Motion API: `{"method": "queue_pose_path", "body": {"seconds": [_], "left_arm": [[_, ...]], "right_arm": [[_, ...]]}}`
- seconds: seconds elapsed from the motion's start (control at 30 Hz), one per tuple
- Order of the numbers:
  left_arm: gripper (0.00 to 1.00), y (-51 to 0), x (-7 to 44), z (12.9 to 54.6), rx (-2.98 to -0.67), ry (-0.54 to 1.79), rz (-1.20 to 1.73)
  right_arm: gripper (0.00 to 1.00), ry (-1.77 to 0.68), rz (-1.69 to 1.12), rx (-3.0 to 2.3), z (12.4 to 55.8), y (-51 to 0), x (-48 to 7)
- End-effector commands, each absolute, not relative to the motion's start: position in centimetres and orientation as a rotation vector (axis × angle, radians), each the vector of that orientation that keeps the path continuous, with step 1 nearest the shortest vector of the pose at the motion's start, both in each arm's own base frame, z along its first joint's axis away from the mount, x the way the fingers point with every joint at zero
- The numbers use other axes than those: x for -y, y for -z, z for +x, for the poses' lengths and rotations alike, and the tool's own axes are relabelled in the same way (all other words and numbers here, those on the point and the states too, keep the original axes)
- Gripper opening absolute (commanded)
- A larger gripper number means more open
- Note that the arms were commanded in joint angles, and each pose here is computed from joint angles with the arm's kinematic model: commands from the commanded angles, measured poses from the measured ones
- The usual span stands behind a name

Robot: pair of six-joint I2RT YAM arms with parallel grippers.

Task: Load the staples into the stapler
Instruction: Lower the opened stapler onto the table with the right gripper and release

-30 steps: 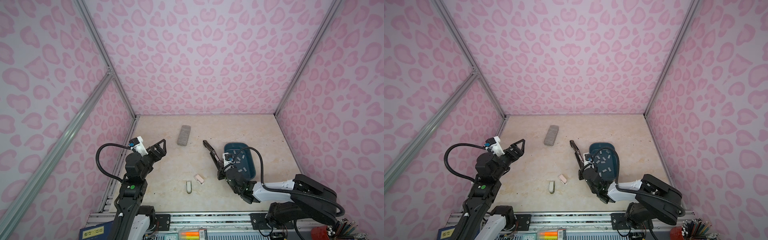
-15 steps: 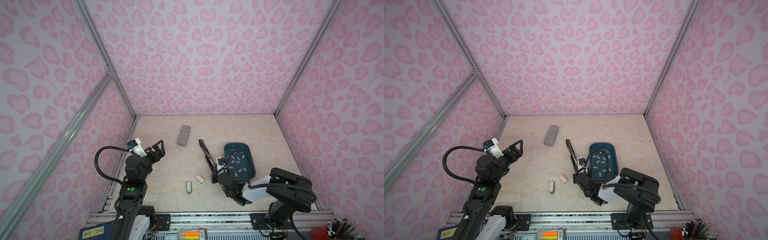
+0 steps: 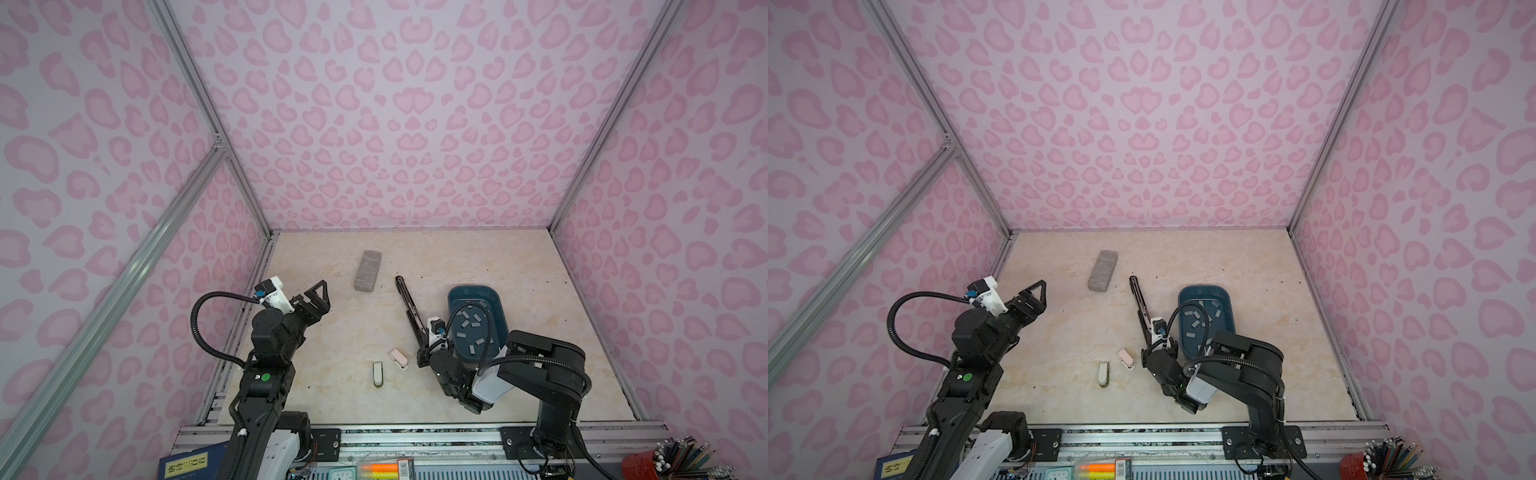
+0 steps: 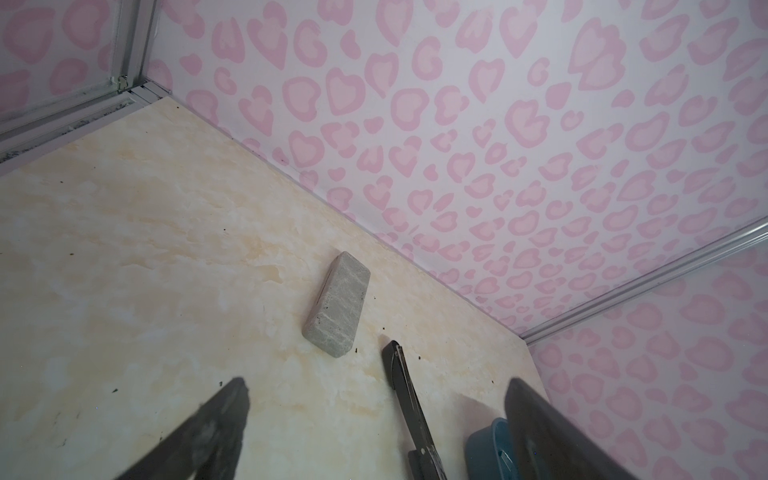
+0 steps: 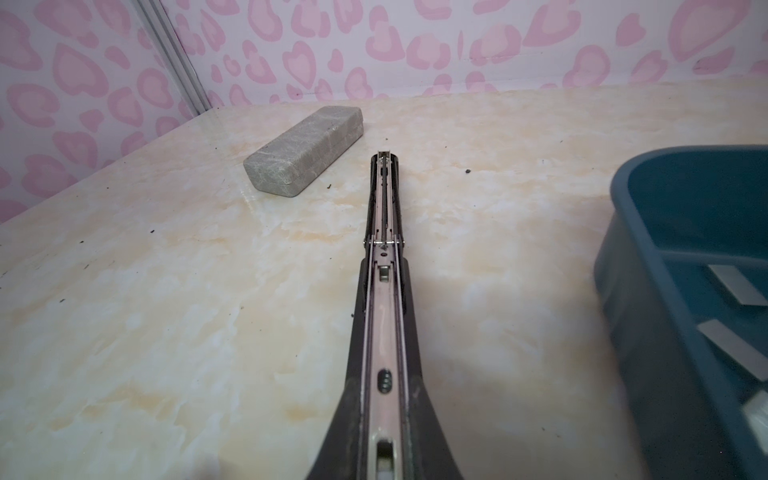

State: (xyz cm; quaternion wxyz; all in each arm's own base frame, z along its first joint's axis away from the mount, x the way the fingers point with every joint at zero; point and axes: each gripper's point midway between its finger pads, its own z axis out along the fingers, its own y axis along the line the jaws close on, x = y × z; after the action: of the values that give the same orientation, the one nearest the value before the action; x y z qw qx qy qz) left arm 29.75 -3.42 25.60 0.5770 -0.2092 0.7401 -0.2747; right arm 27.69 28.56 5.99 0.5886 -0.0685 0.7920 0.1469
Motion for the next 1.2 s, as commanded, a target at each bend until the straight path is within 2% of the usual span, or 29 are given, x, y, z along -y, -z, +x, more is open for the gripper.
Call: {"method": "queue_pose_path", "body": {"seconds": [0.0,0.1,0.2,0.47,0.67,0.9,1.17], "left_arm": [[0.97,-26.3,3.3,29.9,-1.704,0.643,-0.484],[0.97,-26.3,3.3,29.9,-1.701,0.643,-0.483],[0.97,-26.3,3.3,29.8,-1.699,0.641,-0.483],[0.97,-25.9,3.4,30.2,-1.719,0.646,-0.485],[0.97,-26.0,3.4,30.1,-1.716,0.644,-0.48],[0.97,-26.2,3.4,30.0,-1.715,0.642,-0.477],[0.97,-26.2,3.1,30.0,-1.719,0.612,-0.477]], "right_arm": [[0.07,-0.341,-0.098,-1.789,28.2,-7.3,-28.2],[0.16,-0.339,-0.104,-1.787,28.2,-7.4,-28.2],[0.19,-0.334,-0.109,-1.787,28.2,-7.5,-28.3],[0.43,-0.338,-0.109,-1.788,28.1,-7.7,-28.2],[0.57,-0.367,-0.125,-1.752,27.1,-10.3,-27.8],[0.6,-0.344,-0.203,-1.797,26.2,-13.6,-28.4],[0.47,-0.399,-0.209,-1.644,25.5,-22.9,-27.1]]}}
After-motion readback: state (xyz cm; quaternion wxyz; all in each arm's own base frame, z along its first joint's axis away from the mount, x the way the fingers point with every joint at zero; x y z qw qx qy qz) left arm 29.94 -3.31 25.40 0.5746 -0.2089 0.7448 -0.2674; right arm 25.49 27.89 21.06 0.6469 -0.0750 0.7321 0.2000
